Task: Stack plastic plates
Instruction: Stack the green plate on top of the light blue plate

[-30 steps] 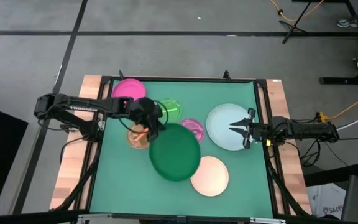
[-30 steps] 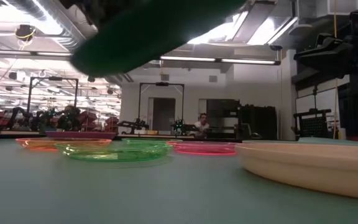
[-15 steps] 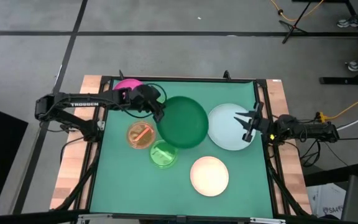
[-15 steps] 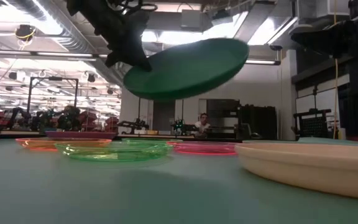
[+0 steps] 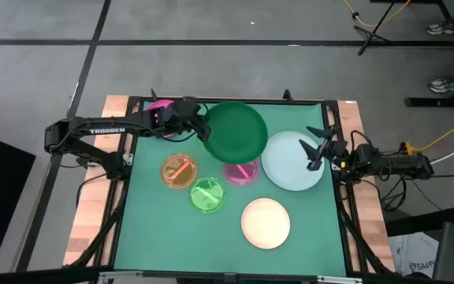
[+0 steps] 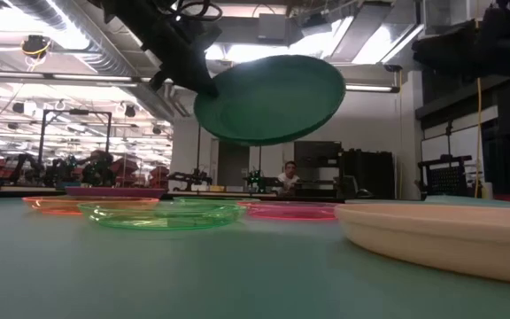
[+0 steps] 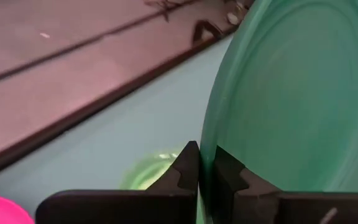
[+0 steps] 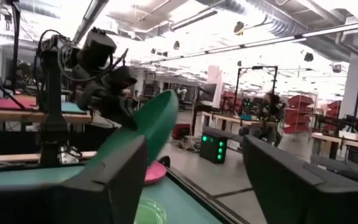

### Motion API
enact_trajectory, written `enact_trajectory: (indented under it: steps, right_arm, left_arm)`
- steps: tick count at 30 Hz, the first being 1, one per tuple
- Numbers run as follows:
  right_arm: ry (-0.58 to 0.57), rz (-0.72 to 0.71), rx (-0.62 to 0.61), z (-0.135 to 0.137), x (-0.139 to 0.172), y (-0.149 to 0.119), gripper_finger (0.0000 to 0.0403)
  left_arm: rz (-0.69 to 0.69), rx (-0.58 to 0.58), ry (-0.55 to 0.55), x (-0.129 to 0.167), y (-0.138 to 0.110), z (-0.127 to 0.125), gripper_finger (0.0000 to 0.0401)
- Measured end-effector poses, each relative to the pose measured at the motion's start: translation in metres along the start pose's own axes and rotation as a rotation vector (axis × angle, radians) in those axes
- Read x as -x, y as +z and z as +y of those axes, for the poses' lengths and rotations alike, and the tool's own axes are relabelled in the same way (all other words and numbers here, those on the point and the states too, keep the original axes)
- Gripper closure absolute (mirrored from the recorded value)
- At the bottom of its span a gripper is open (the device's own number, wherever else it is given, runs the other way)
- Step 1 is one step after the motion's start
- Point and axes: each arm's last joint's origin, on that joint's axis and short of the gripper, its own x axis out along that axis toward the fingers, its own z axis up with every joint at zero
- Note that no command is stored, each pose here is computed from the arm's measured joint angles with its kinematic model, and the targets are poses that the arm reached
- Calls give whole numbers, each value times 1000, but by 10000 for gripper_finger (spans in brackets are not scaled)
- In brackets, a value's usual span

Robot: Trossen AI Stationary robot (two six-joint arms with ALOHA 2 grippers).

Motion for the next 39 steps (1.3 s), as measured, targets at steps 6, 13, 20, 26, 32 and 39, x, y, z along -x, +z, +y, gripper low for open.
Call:
enact_trajectory:
  steps: [6, 13, 20, 26, 32, 39]
  right_arm:
    - [-8, 16, 11, 5, -11, 4, 134]
    - [-83, 144, 112, 13, -39, 17, 134]
    - [-64, 213, 156, 29, -75, 32, 134]
    - [-146, 274, 193, 35, -112, 38, 134]
    - [-197, 324, 225, 32, -148, 42, 134]
    - [-191, 399, 231, 32, -171, 36, 134]
  left_arm:
    - [-67, 15, 55, 0, 5, 0, 395]
    - [-94, 24, 72, 0, 7, 0, 395]
    - [-117, 34, 63, 1, 9, -1, 395]
    - [-119, 35, 62, 1, 9, -1, 395]
    - [-119, 35, 62, 1, 9, -1, 395]
    - [-118, 34, 62, 1, 9, -1, 395]
